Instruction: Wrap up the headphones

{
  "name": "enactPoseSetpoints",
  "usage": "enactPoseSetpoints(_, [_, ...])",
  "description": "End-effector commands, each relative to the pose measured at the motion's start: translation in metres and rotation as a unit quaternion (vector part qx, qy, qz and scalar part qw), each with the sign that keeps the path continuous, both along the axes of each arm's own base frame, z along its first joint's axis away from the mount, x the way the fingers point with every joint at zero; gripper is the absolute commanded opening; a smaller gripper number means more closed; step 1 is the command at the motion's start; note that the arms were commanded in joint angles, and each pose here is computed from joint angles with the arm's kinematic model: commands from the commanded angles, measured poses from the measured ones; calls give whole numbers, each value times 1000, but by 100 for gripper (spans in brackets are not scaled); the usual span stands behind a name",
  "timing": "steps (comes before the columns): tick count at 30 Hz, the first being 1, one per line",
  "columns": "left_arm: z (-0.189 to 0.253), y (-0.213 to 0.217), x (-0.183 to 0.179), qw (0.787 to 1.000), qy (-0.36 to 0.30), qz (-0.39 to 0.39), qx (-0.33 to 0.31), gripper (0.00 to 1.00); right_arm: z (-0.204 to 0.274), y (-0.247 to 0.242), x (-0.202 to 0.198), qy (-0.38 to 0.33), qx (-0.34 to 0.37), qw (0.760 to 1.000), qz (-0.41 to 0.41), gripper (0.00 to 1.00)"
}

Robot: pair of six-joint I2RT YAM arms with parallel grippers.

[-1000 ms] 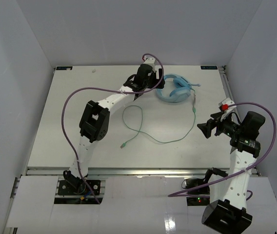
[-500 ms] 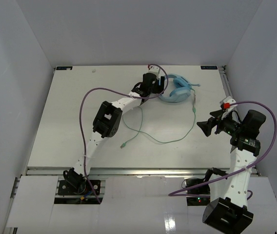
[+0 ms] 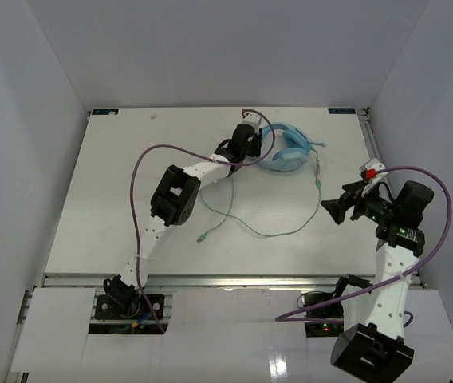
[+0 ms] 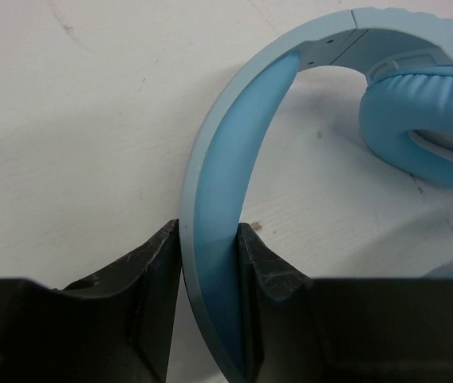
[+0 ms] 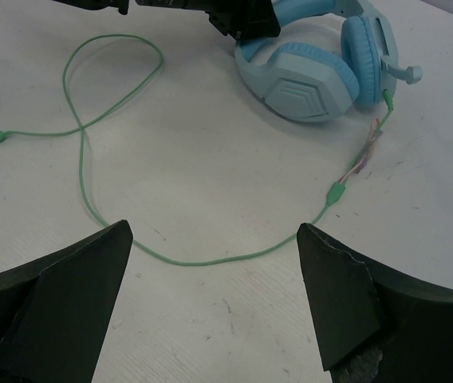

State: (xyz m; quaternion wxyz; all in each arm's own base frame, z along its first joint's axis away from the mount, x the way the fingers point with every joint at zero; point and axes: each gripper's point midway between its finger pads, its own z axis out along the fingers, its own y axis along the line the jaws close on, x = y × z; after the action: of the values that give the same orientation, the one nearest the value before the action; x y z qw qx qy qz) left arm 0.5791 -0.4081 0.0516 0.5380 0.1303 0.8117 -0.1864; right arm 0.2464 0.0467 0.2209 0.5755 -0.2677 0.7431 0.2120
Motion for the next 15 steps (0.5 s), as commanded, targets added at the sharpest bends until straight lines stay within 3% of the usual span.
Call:
enactPoseSetpoints(1, [51, 17, -20, 1000, -27, -2, -5, 35, -1, 0, 1, -2, 7, 1000, 1, 91])
enactPoseSetpoints(8, [54, 59, -76, 1000, -4, 15, -16, 24, 1, 2, -1, -8, 6, 1000, -1, 90])
enactPoseSetpoints(15, [46, 101, -128, 997, 26, 55, -36, 23, 3, 4, -3, -9, 10, 1000, 2, 90])
